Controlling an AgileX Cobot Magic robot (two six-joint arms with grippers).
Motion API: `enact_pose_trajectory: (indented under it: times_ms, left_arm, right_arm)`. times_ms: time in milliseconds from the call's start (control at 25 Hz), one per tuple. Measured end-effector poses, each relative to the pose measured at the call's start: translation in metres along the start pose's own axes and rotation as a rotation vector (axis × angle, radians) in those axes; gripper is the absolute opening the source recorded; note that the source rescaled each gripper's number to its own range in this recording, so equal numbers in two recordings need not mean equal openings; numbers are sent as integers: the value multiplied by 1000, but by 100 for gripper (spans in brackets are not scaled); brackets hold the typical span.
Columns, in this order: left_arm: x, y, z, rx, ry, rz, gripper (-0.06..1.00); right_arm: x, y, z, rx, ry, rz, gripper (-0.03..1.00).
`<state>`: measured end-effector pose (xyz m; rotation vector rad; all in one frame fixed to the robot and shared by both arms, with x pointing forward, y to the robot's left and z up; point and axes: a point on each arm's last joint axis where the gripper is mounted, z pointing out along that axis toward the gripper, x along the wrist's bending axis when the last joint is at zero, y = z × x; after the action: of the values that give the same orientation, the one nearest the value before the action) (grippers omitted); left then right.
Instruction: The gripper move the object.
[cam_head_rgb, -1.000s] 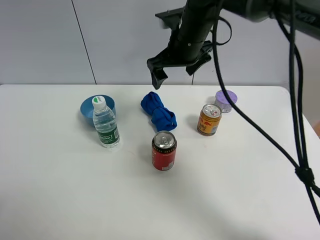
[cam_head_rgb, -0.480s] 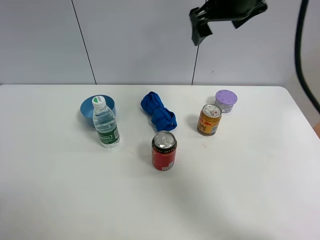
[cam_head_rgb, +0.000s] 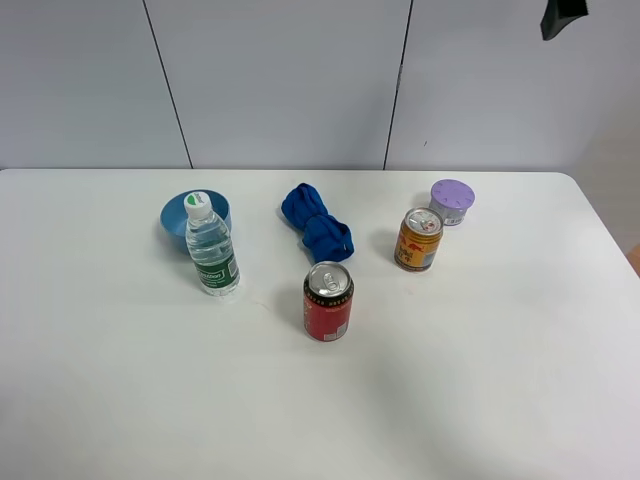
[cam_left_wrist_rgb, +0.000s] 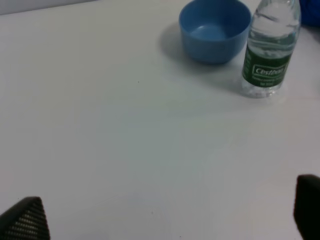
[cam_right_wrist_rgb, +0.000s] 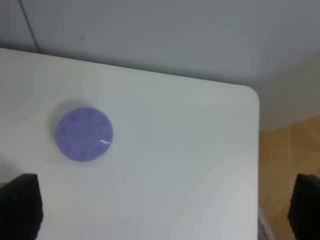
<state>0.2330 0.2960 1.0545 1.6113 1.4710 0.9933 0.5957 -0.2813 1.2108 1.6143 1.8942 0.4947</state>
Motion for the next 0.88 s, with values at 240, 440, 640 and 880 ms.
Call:
enact_pose_trajectory:
  times_ms: [240, 440, 640, 880]
  left_arm:
    - [0, 0, 0, 0, 0, 0, 100]
    - [0, 0, 0, 0, 0, 0, 100]
    - [0, 0, 0, 0, 0, 0, 100]
    - [0, 0, 0, 0, 0, 0, 100]
  right_arm:
    - [-36, -20, -10, 28, -66, 79, 100]
    - [-47, -47, -33, 50, -133, 87, 100]
    - [-49, -76, -71, 23, -207, 101, 100]
    - [-40, -124, -115, -30, -213, 128, 100]
